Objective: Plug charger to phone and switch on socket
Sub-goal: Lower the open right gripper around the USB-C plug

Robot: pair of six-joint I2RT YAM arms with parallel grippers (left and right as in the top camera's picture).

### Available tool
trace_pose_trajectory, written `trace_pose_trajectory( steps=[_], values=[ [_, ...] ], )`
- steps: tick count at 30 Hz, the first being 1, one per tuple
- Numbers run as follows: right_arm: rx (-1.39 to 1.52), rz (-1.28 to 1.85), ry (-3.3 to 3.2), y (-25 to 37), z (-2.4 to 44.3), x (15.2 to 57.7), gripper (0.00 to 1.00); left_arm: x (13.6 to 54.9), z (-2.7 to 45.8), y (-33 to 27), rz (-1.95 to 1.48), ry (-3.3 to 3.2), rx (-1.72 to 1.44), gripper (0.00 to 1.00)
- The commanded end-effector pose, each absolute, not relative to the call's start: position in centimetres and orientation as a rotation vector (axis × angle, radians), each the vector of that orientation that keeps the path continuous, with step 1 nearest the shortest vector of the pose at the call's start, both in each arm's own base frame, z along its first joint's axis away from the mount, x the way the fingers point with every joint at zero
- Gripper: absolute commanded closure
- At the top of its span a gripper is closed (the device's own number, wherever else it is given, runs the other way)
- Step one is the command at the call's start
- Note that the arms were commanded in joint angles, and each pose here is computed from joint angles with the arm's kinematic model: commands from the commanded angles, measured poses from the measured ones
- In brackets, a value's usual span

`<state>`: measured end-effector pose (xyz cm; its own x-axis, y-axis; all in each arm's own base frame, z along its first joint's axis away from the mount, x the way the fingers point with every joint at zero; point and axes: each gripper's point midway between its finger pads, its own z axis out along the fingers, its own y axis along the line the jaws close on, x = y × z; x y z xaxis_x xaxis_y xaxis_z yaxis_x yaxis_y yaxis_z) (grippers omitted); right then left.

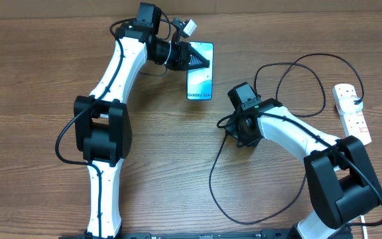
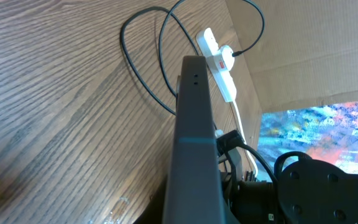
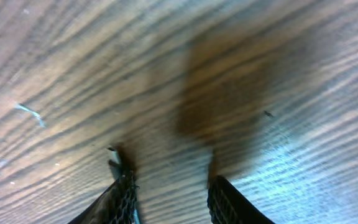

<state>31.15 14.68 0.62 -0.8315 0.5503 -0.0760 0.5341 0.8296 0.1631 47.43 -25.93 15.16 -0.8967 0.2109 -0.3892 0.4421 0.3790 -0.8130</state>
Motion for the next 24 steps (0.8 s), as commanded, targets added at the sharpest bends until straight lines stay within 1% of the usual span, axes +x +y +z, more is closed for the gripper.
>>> trace_pose_trajectory(
  steps=[1,5,8,11,24],
  values=[
    [0.864,0.21,2.881,14.8,0.5,31.2,0.62,47.4,15.2,-25.6,-1.581,2.411,0.554,0.96],
    [0.864,0.201,2.878,14.7,0.5,31.3,0.62,47.3,15.2,-25.5,-1.587,2.414,0.55,0.95],
    [0.864,0.2,2.88,14.7,0.4,31.2,0.63,47.3,15.2,-25.5,-1.587,2.415,0.552,0.96],
    [0.857,0.224,2.876,15.0,0.5,31.4,0.62,47.3,15.2,-25.5,-1.586,2.413,0.556,0.96],
    [0.847,0.277,2.885,15.8,0.6,31.5,0.63,47.3,15.2,-25.5,-1.586,2.413,0.556,0.96]
  ],
)
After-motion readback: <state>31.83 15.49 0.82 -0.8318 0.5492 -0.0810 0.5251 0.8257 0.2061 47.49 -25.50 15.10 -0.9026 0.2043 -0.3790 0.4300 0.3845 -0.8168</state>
